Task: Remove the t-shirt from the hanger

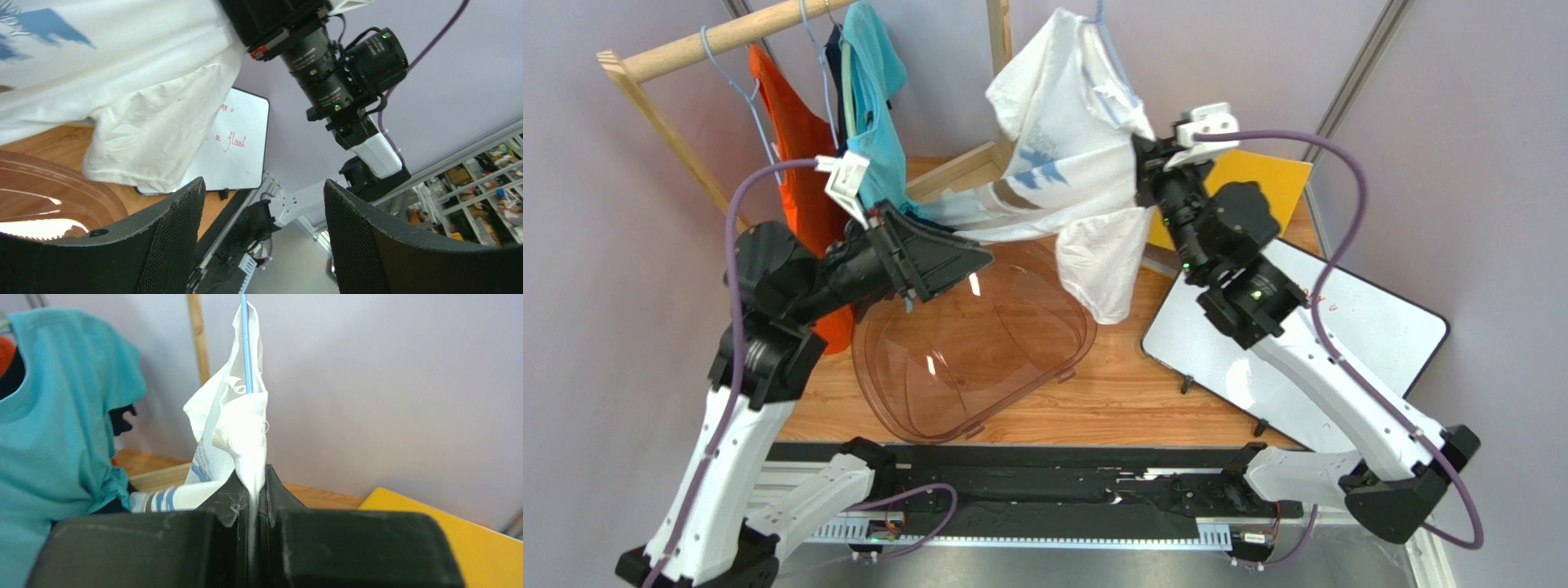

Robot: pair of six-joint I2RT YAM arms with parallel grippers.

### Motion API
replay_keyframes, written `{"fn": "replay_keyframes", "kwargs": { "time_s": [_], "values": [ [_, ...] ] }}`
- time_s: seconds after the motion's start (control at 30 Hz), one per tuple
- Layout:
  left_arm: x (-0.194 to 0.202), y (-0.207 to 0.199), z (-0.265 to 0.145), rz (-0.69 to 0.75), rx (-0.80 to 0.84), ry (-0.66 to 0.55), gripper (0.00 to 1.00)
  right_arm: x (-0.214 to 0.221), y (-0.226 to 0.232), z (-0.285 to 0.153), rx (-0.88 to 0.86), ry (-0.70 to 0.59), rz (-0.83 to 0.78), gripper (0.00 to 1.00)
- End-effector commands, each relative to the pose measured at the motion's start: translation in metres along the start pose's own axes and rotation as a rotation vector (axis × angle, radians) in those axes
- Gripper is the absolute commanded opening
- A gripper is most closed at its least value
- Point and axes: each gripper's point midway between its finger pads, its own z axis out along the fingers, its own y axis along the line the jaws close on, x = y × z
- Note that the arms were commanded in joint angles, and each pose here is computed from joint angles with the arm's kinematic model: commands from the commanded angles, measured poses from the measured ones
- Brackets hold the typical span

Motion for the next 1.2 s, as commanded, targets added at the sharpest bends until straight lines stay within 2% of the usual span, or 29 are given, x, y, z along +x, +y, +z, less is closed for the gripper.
{"fn": "replay_keyframes", "kwargs": {
  "time_s": [0.0,0.1,0.27,0.43,0.53,0.73,0.77,0.83,0.87,0.97,1.17],
  "values": [
    [-0.025,-0.04,0.022,0.019,0.137,-0.038,0.75,-0.084,-0.047,-0.021,0.043,-0.2,0.065,0.0],
    [-0.025,-0.035,0.045,0.037,0.092,-0.024,0.76,-0.094,-0.046,-0.021,-0.014,-0.193,0.043,0.0],
    [-0.038,-0.03,0.084,0.047,0.074,-0.048,0.77,-0.063,-0.02,-0.027,-0.164,-0.113,0.025,0.0],
    [-0.046,-0.012,0.126,0.059,0.028,-0.052,0.77,-0.036,-0.016,-0.035,-0.178,-0.057,0.081,0.0],
    [-0.048,-0.004,0.15,0.069,0.011,-0.057,0.76,-0.032,-0.013,-0.04,-0.19,-0.035,0.137,0.0],
    [-0.053,0.025,0.191,0.07,-0.062,-0.072,0.73,-0.021,-0.017,-0.048,-0.183,-0.006,0.126,0.0],
    [-0.063,0.02,0.194,0.078,-0.059,-0.09,0.72,-0.02,-0.013,-0.05,-0.201,-0.004,0.131,0.0],
    [-0.055,0.041,0.21,0.074,-0.123,-0.052,0.7,-0.023,-0.012,-0.054,-0.213,-0.013,0.15,0.0],
    [-0.064,0.033,0.211,0.081,-0.113,-0.068,0.68,-0.024,-0.011,-0.055,-0.216,-0.019,0.162,0.0],
    [-0.065,0.052,0.221,0.06,-0.181,-0.082,0.66,-0.024,-0.015,-0.06,-0.204,-0.026,0.169,0.0],
    [-0.067,0.067,0.241,0.031,-0.214,-0.095,0.61,-0.022,-0.013,-0.075,-0.225,-0.027,0.207,0.0]
  ]
}}
